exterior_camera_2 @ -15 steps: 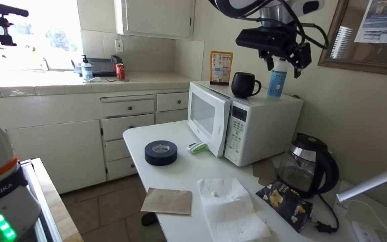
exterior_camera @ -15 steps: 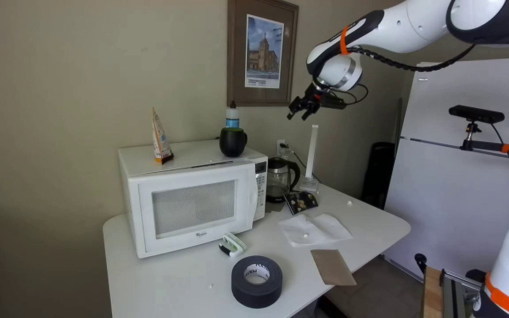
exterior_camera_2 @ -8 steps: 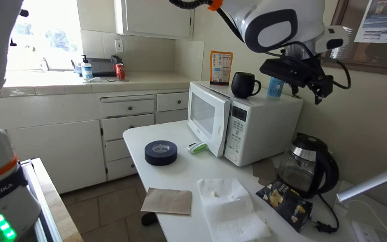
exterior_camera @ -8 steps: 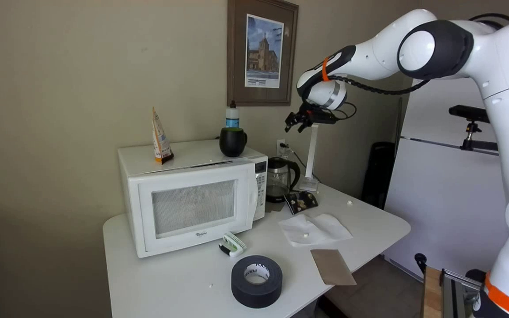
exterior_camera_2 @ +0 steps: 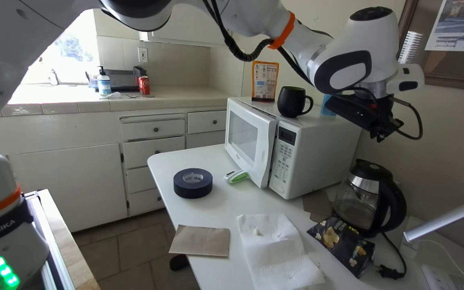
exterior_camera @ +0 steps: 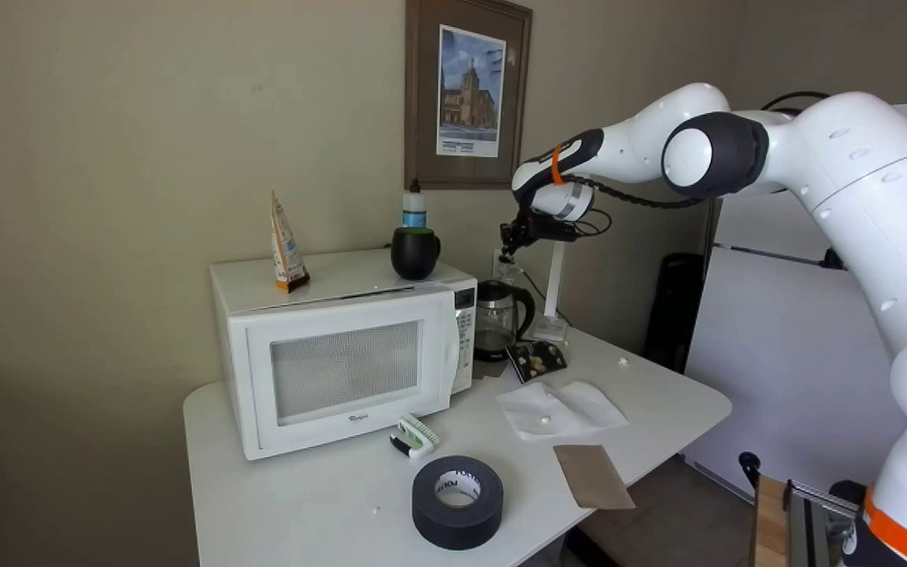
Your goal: Open the lid on the kettle.
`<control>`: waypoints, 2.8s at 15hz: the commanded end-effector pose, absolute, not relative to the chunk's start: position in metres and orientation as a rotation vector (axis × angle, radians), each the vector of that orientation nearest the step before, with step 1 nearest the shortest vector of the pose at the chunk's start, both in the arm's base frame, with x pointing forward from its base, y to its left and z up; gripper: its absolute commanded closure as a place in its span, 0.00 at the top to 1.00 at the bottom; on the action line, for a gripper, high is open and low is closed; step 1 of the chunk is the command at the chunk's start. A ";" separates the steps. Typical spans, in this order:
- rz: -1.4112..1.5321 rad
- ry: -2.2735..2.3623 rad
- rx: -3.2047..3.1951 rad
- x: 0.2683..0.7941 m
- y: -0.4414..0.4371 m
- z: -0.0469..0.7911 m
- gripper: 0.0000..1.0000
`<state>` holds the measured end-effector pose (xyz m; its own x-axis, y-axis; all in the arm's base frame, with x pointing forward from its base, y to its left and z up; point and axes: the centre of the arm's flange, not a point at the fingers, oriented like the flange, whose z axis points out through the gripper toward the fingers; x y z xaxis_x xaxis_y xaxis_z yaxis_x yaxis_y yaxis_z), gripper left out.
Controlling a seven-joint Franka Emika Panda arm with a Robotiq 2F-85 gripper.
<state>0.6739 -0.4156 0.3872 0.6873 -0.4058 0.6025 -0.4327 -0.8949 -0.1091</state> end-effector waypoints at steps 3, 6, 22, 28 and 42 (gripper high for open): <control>1.010 -0.812 2.776 0.718 -0.438 0.354 0.00; 1.024 -0.842 2.761 0.726 -0.441 0.335 0.00; 1.015 -0.815 2.773 0.725 -0.423 0.303 0.00; 1.058 -0.798 2.750 0.733 -0.420 0.294 0.00; 0.980 -0.813 2.737 0.736 -0.432 0.269 0.00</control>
<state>0.7225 -0.4244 0.2857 0.6329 -0.4441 0.6342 -0.5176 -0.8519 -0.0800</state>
